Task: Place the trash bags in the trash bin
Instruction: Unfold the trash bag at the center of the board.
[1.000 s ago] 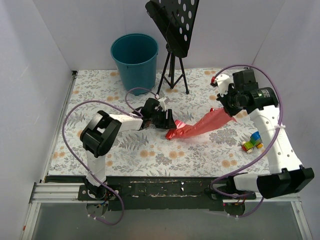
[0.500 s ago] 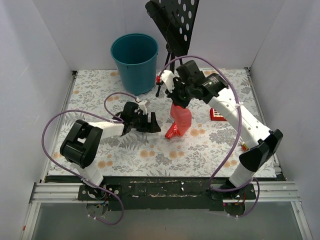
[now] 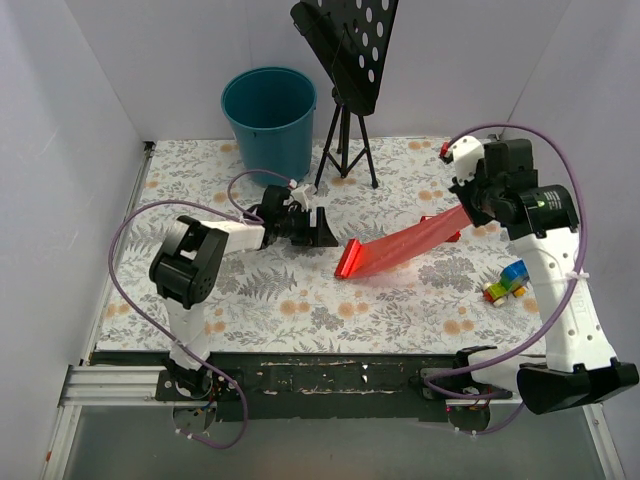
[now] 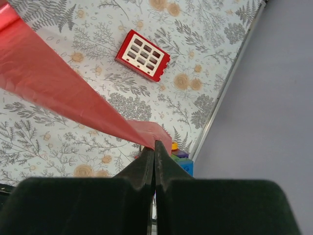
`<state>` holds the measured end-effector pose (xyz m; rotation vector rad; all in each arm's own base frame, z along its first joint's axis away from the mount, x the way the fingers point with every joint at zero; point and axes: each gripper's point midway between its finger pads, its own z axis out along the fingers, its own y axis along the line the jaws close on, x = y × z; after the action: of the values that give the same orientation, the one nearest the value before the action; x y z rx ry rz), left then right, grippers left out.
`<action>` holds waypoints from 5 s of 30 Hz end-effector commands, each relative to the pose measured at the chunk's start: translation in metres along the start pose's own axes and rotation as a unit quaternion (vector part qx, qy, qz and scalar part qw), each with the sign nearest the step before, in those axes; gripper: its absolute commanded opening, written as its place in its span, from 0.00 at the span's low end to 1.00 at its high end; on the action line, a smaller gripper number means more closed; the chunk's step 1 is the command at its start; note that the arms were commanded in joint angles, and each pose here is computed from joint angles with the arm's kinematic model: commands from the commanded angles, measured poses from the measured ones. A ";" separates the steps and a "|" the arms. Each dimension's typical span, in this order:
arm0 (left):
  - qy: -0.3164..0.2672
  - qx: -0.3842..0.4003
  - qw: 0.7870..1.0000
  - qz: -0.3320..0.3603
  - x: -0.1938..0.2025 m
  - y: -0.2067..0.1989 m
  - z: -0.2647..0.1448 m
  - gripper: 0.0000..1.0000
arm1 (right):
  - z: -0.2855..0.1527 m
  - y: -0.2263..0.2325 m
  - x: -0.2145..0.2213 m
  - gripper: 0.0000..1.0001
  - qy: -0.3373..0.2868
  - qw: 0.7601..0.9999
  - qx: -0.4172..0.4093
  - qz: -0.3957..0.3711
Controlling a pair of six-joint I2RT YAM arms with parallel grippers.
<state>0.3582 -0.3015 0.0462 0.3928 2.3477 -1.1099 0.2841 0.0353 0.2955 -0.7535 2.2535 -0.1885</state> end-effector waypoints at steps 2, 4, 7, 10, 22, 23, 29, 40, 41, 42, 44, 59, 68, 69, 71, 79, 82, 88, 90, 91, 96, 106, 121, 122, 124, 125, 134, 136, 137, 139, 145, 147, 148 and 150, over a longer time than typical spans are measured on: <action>0.061 -0.006 0.997 -0.048 0.036 0.012 0.019 0.78 | -0.025 -0.033 -0.009 0.01 -0.031 0.998 0.060 0.019; 0.064 0.001 0.997 -0.043 0.036 0.007 0.025 0.78 | -0.031 -0.036 -0.017 0.01 -0.044 0.997 0.060 0.016; 0.068 0.009 0.997 -0.039 0.038 -0.003 0.034 0.78 | -0.032 -0.035 -0.016 0.01 -0.038 0.998 0.053 0.011; 0.075 0.007 0.997 -0.021 0.042 -0.016 0.046 0.81 | -0.033 -0.035 -0.014 0.01 -0.035 0.998 0.054 0.010; 0.092 -0.020 0.995 -0.012 0.061 -0.021 0.063 0.83 | -0.091 -0.053 -0.057 0.01 -0.134 0.988 0.081 0.009; 0.093 -0.018 0.995 -0.012 0.061 -0.022 0.065 0.83 | -0.088 -0.051 -0.050 0.01 -0.126 0.989 0.082 0.011; 0.101 -0.010 0.995 -0.009 0.067 -0.028 0.073 0.81 | -0.074 -0.056 0.011 0.01 -0.036 0.990 0.140 0.005; 0.117 0.000 0.993 -0.014 0.085 -0.039 0.091 0.79 | -0.128 -0.096 0.039 0.01 -0.007 0.960 0.280 0.025; 0.119 0.001 0.993 -0.016 0.086 -0.039 0.092 0.79 | -0.129 -0.097 0.043 0.01 -0.001 0.959 0.284 0.023; 0.120 -0.001 0.993 -0.017 0.087 -0.038 0.092 0.79 | -0.129 -0.097 0.048 0.01 0.010 0.957 0.287 0.022; 0.123 -0.004 0.992 -0.021 0.091 -0.036 0.093 0.78 | -0.127 -0.094 0.056 0.01 0.018 0.957 0.287 0.020; 0.168 -0.155 0.972 0.053 0.138 0.012 0.089 0.58 | -0.108 -0.083 0.067 0.01 0.022 0.962 0.270 0.028; 0.177 -0.180 0.965 0.072 0.141 0.021 0.073 0.04 | -0.076 -0.062 0.056 0.01 -0.015 0.979 0.203 0.028; 0.169 -0.184 0.965 0.074 0.134 0.023 0.070 0.00 | -0.069 -0.056 0.051 0.01 -0.026 0.983 0.182 0.023; 0.131 -0.201 0.967 0.081 0.108 0.025 0.057 0.00 | -0.052 -0.040 0.037 0.01 -0.054 0.991 0.125 0.017; 0.078 -0.232 0.970 0.015 0.075 0.043 -0.029 0.00 | 0.007 0.031 -0.046 0.01 -0.137 0.982 -0.129 0.021; 0.065 -0.282 0.957 -0.025 0.095 0.069 -0.065 0.03 | 0.029 0.063 -0.069 0.01 -0.131 0.975 -0.177 0.003; 0.032 -0.245 0.967 -0.061 0.085 0.069 -0.078 0.70 | 0.034 0.064 -0.103 0.01 -0.127 0.979 -0.162 -0.016; 0.031 -0.243 0.967 -0.063 0.084 0.071 -0.074 0.70 | 0.024 0.055 -0.105 0.01 -0.130 0.981 -0.142 -0.025; 0.032 -0.241 0.968 -0.066 0.084 0.072 -0.072 0.70 | 0.017 0.049 -0.107 0.01 -0.137 0.982 -0.129 -0.027; 0.032 -0.238 0.967 -0.080 0.082 0.079 -0.064 0.65 | -0.022 0.024 -0.126 0.01 -0.190 0.978 -0.074 -0.039; 0.038 -0.231 0.967 -0.103 0.087 0.087 -0.055 0.63 | -0.050 0.000 -0.145 0.01 -0.220 0.973 -0.027 -0.059; 0.055 -0.190 0.975 -0.101 0.088 0.080 -0.041 0.62 | -0.057 -0.015 -0.144 0.01 -0.217 0.974 0.013 -0.066; 0.059 -0.183 0.976 -0.100 0.089 0.078 -0.038 0.62 | -0.053 -0.016 -0.138 0.01 -0.210 0.976 0.018 -0.064; 0.067 -0.174 0.978 -0.096 0.090 0.075 -0.034 0.62 | -0.041 -0.018 -0.122 0.01 -0.186 0.980 0.034 -0.060; 0.071 -0.173 0.978 -0.094 0.091 0.074 -0.031 0.63 | -0.036 -0.020 -0.114 0.01 -0.176 0.982 0.042 -0.057; 0.106 -0.125 0.985 -0.049 0.103 0.043 -0.017 0.70 | -0.023 -0.088 -0.042 0.01 -0.084 0.980 0.181 0.019; 0.115 -0.119 0.986 -0.036 0.106 0.036 -0.013 0.70 | -0.028 -0.091 -0.045 0.01 -0.095 0.979 0.181 0.018; 0.120 -0.118 0.985 -0.031 0.108 0.034 -0.011 0.70 | -0.031 -0.092 -0.049 0.01 -0.102 0.978 0.180 0.015; 0.129 -0.119 0.984 -0.023 0.112 0.031 -0.006 0.70 | -0.033 -0.090 -0.053 0.01 -0.111 0.979 0.172 0.008; 0.147 -0.163 0.976 -0.012 0.121 0.040 0.004 0.66 | -0.031 -0.086 -0.047 0.01 -0.106 0.980 0.168 0.001; 0.149 -0.176 0.973 -0.019 0.122 0.044 0.005 0.64 | -0.030 -0.084 -0.044 0.01 -0.107 0.980 0.167 -0.001; 0.150 -0.178 0.972 -0.021 0.123 0.045 0.005 0.63 | -0.030 -0.084 -0.042 0.01 -0.105 0.980 0.168 0.000; 0.150 -0.181 0.972 -0.025 0.124 0.046 0.005 0.62 | -0.027 -0.082 -0.038 0.01 -0.099 0.981 0.167 0.001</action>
<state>0.3463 -0.3209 0.0343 0.4405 2.3500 -0.8708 0.3247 -0.0117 0.3548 -0.5792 2.0254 -0.4460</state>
